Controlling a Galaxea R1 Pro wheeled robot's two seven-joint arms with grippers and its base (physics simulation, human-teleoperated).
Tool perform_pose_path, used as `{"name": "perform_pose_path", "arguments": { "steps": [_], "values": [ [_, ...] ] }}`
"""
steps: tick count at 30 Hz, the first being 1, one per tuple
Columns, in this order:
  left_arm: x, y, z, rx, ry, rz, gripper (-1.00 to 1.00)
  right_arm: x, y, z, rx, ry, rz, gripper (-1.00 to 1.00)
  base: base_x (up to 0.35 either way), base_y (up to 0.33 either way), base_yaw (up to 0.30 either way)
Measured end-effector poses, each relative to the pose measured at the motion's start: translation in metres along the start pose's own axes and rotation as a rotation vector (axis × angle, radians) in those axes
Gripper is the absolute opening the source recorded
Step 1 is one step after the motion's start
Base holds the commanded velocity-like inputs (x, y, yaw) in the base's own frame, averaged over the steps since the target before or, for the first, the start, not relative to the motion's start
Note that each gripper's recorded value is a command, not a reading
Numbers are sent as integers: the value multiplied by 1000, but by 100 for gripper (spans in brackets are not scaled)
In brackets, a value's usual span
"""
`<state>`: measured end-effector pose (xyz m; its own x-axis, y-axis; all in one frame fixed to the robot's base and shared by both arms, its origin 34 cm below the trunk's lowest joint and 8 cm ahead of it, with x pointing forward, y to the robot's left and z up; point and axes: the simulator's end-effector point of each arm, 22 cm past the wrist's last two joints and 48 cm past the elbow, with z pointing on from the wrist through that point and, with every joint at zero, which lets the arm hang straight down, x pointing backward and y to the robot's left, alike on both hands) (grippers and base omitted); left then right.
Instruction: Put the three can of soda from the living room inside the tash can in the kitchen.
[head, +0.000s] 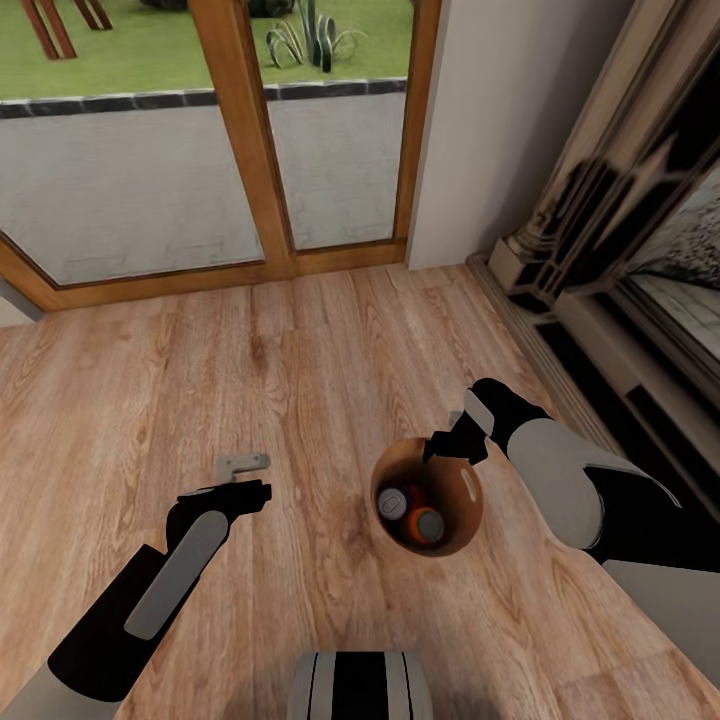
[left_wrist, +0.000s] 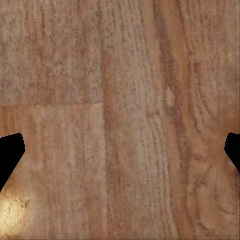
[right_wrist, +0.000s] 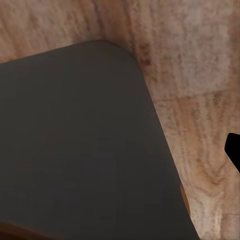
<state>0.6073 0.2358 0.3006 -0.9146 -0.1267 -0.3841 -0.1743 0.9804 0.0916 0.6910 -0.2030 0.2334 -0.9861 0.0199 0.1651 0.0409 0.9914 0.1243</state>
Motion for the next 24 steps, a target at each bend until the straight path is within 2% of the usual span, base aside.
{"name": "perform_pose_path", "arguments": {
  "steps": [9,11,12,16,24],
  "values": [
    [0,-2,-1,5,0,-1,100,-1,-1,-1,5,-3,-3,100,0,0,0],
    [-3,-3,-4,8,-7,-2,100,-2,-2,-6,16,-11,-12,100,0,0,0],
    [-4,-3,-6,10,-10,-3,100,-4,-2,-9,42,-17,-39,100,0,0,0],
    [-10,-3,-13,13,-25,-6,100,-8,5,-21,73,-39,-84,100,0,0,0],
    [-23,-3,-28,17,-57,-10,100,-14,12,-45,94,-77,-114,100,0,0,0]
  ]
}}
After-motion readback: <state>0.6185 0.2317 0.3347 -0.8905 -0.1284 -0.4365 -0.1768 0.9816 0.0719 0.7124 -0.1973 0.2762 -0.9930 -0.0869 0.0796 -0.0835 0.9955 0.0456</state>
